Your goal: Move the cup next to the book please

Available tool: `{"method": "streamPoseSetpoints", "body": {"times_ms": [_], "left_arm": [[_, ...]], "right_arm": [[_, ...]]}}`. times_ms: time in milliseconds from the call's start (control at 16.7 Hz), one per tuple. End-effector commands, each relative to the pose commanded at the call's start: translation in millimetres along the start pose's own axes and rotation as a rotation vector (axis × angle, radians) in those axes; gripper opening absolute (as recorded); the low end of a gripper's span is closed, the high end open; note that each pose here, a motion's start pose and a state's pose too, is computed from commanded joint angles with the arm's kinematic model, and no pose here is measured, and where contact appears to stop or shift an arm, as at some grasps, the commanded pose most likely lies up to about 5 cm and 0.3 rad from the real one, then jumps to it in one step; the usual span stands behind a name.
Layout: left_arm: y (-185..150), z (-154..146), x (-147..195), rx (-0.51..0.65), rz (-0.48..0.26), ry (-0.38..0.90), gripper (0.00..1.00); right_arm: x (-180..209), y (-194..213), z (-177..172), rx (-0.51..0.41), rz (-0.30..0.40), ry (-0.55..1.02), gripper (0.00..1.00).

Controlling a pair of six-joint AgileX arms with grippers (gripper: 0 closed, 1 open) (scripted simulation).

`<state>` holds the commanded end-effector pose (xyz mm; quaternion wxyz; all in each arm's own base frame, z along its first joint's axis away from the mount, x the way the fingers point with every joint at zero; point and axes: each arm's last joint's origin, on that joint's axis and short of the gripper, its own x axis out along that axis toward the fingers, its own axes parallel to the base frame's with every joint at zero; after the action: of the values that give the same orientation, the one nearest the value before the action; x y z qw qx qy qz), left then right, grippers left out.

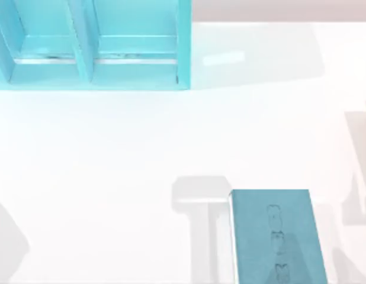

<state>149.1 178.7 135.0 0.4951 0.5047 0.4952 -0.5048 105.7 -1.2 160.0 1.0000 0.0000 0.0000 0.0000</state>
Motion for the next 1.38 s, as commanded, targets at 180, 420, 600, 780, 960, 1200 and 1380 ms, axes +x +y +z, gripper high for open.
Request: {"method": "streamPoseSetpoints", "body": {"times_ms": [180, 420, 600, 780, 960, 1200, 1380], "left_arm": [[0, 0, 0, 0.000, 0.000, 0.000, 0.02], [0, 0, 0, 0.000, 0.000, 0.000, 0.00], [0, 0, 0, 0.000, 0.000, 0.000, 0.00], [0, 0, -1, 0.001, 0.001, 0.002, 0.00], [1, -2, -16, 0.001, 0.002, 0.004, 0.00], [0, 0, -43, 0.003, -0.005, -0.006, 0.00], [0, 0, -50, 0.002, 0.001, 0.001, 0.00]], "right_arm": [[0, 0, 0, 0.000, 0.000, 0.000, 1.00], [0, 0, 0, 0.000, 0.000, 0.000, 1.00], [0, 0, 0, 0.000, 0.000, 0.000, 1.00], [0, 0, 0, 0.000, 0.000, 0.000, 1.00], [0, 0, 0, 0.000, 0.000, 0.000, 1.00], [0, 0, 0, 0.000, 0.000, 0.000, 1.00], [0, 0, 0, 0.000, 0.000, 0.000, 1.00]]}}
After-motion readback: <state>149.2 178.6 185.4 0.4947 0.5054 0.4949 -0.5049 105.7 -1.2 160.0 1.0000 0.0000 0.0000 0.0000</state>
